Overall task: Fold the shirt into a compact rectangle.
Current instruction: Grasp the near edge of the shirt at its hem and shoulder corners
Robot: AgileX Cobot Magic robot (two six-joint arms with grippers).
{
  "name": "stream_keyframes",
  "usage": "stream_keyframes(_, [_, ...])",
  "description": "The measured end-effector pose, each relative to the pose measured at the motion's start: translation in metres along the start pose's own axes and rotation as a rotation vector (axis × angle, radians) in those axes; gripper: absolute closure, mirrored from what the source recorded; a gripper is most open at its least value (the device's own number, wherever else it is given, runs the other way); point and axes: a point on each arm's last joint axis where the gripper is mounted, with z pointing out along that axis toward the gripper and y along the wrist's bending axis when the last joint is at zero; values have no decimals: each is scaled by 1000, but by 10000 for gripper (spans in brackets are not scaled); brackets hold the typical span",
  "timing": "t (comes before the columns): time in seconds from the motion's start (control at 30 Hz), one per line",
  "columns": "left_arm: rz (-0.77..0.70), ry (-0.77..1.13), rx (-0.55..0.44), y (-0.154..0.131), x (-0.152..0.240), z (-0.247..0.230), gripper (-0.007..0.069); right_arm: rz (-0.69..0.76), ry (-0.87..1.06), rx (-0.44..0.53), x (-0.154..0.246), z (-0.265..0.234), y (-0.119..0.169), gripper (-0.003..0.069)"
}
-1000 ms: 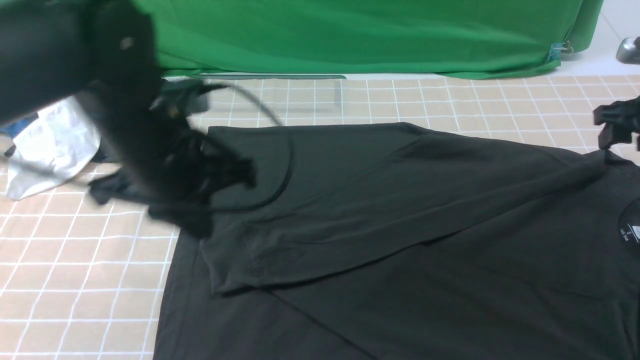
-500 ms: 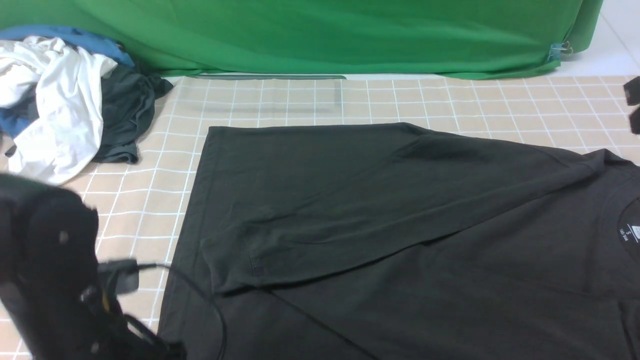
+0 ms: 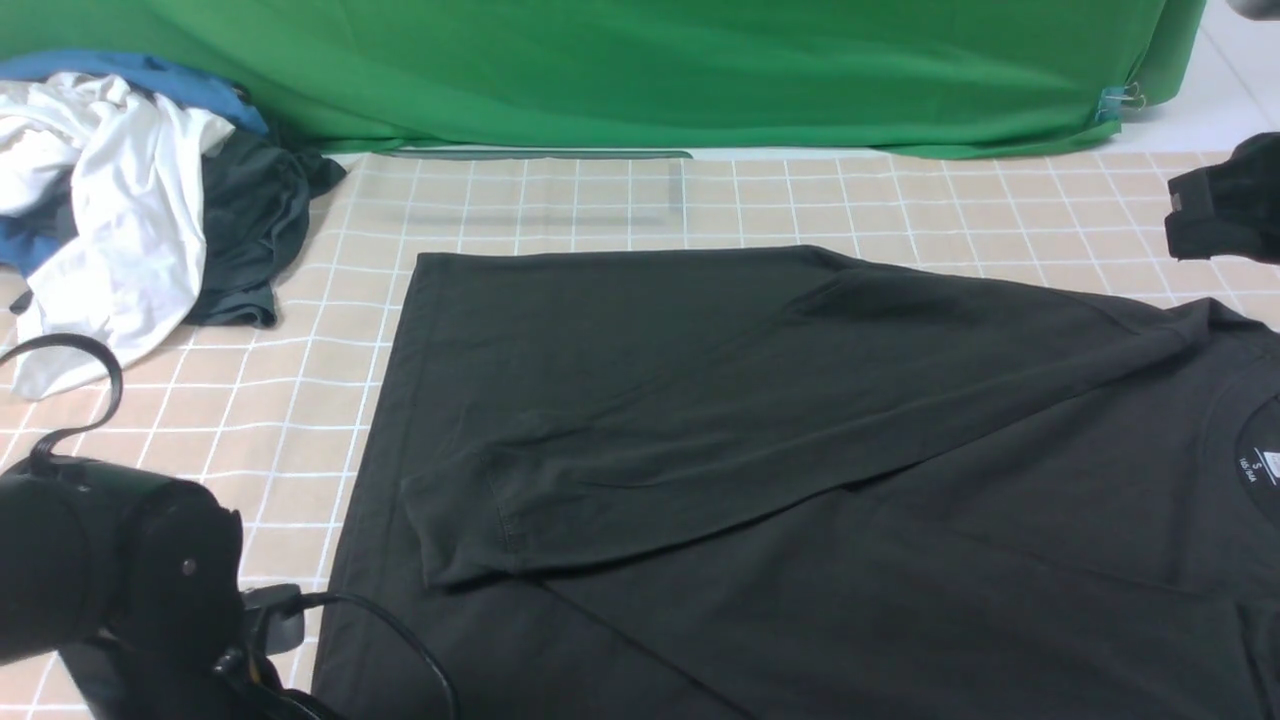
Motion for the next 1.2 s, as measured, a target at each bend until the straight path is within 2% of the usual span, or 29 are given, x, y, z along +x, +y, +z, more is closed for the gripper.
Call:
stream_keyframes(0.03, [2, 4, 5, -1, 0, 0, 186, 1, 0, -1, 0, 0, 0, 620])
stream_keyframes(0.13, [-3, 3, 31, -4, -2, 0, 385, 3, 11, -5, 1, 0, 0, 620])
stream_keyframes(0.17, [-4, 2, 35, -4, -2, 0, 421, 3, 13, -6, 1, 0, 1, 620])
stream_keyframes(0.2, [-8, -8, 55, -5, -1, -1, 519, 2, 31, -8, 3, 0, 1, 620])
stream_keyframes(0.23, [-8, -19, 64, -6, -1, -3, 564, 2, 46, -10, 4, 0, 1, 620])
stream_keyframes(0.3, [5, -42, 62, -4, 1, -7, 594, -8, 83, -6, 8, 0, 1, 620])
stream_keyframes(0.5, [16, -147, 65, 3, 9, -37, 596, 13, 245, 50, 24, 0, -5, 620])
stream_keyframes(0.63, [0, -258, 45, 16, 20, -59, 596, 89, 461, 69, 64, 14, -8, 603])
stream_keyframes(0.73, [-6, -281, 11, 22, 24, -63, 596, 151, 586, 81, 99, 29, -11, 509])
stream_keyframes(0.8, [-9, -292, 3, 24, 24, -64, 596, 179, 671, 88, 130, 39, -13, 391])
stream_keyframes(0.83, [-9, -294, 4, 24, 24, -64, 596, 182, 678, 88, 133, 40, -13, 380])
stream_keyframes(0.87, [-8, -305, 12, 23, 23, -65, 596, 203, 722, 83, 157, 47, -13, 294])
stream_keyframes(0.97, [-7, -318, 22, 22, 22, -65, 596, 220, 738, 76, 183, 55, -13, 175])
stream_keyframes(1.0, [-7, -318, 21, 22, 22, -65, 596, 221, 735, 77, 185, 56, -13, 175])
stream_keyframes(1.03, [-5, -319, 22, 22, 22, -65, 596, 216, 720, 80, 193, 59, -12, 143])
stream_keyframes(1.2, [5, -319, 20, 22, 22, -65, 596, 179, 644, 75, 200, 69, -6, 122])
